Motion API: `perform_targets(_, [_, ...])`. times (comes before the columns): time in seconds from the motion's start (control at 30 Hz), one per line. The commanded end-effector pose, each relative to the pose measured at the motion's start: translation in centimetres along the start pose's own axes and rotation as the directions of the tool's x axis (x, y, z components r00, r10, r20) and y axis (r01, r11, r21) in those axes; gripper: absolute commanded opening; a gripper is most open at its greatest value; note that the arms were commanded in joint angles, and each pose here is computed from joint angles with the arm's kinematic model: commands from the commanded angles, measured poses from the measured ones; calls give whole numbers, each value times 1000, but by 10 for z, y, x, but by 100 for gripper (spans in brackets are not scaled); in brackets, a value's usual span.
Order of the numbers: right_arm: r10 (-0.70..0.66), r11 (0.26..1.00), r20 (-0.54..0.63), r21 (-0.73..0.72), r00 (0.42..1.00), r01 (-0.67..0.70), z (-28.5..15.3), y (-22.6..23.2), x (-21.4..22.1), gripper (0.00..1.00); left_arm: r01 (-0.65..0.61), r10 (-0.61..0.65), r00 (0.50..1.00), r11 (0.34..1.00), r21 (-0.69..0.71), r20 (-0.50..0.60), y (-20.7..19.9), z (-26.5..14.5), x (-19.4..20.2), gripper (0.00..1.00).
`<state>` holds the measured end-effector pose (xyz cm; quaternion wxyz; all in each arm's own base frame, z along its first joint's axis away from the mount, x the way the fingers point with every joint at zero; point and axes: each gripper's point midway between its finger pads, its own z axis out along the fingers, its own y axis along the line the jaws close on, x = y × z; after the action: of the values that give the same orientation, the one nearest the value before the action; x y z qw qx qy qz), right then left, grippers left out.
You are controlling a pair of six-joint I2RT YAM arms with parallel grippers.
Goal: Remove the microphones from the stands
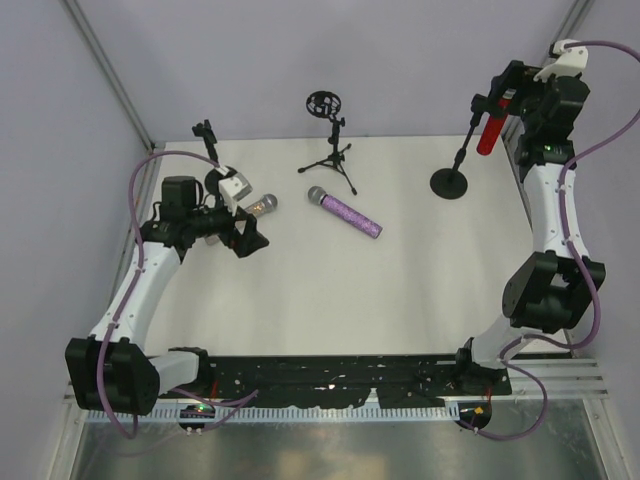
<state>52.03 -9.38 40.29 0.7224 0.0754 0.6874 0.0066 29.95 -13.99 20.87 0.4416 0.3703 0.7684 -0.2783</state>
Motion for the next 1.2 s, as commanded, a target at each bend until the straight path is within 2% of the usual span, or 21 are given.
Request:
perform_targets(0.0, [-46, 999, 96, 30, 994, 43, 19, -7, -35, 95, -34, 34, 999, 998, 44, 10, -8, -2, -7, 100])
perform_targets(0.23, [-67, 998, 80, 10, 995, 67, 42, -8, -22, 100, -26, 27, 999, 999, 36, -22, -5, -6, -11, 99])
perform_targets(0.43, [-100, 995, 73, -7, 992, 101, 45, -9, -8, 84, 23, -23, 1000, 998, 51, -10, -4, 1, -10, 100])
perform_targets(0.53, [-106, 994, 85, -9, 991, 107, 42, -8, -4, 73, 51, -50, 999, 996, 68, -17, -4, 4, -10, 100])
perform_targets(0.73, [-147, 989, 98, 1, 984, 148, 33, -9, -5, 52, 74, -72, 997, 994, 79, -30, -1, 9, -9, 99])
perform_targets(0.9, [-155, 988, 104, 7, 982, 155, 29, -9, -9, 40, 97, -94, 995, 990, 98, -32, -2, 11, -11, 100])
perform_targets(1.03, [-159, 987, 138, -3, 978, 161, 24, -3, -26, 40, 103, -100, 995, 989, 105, -29, -3, 11, -13, 100])
perform_targets(1.17, [-155, 987, 167, -18, 974, 160, 18, 4, -47, 34, 109, -107, 994, 987, 117, -22, -4, 11, -17, 99])
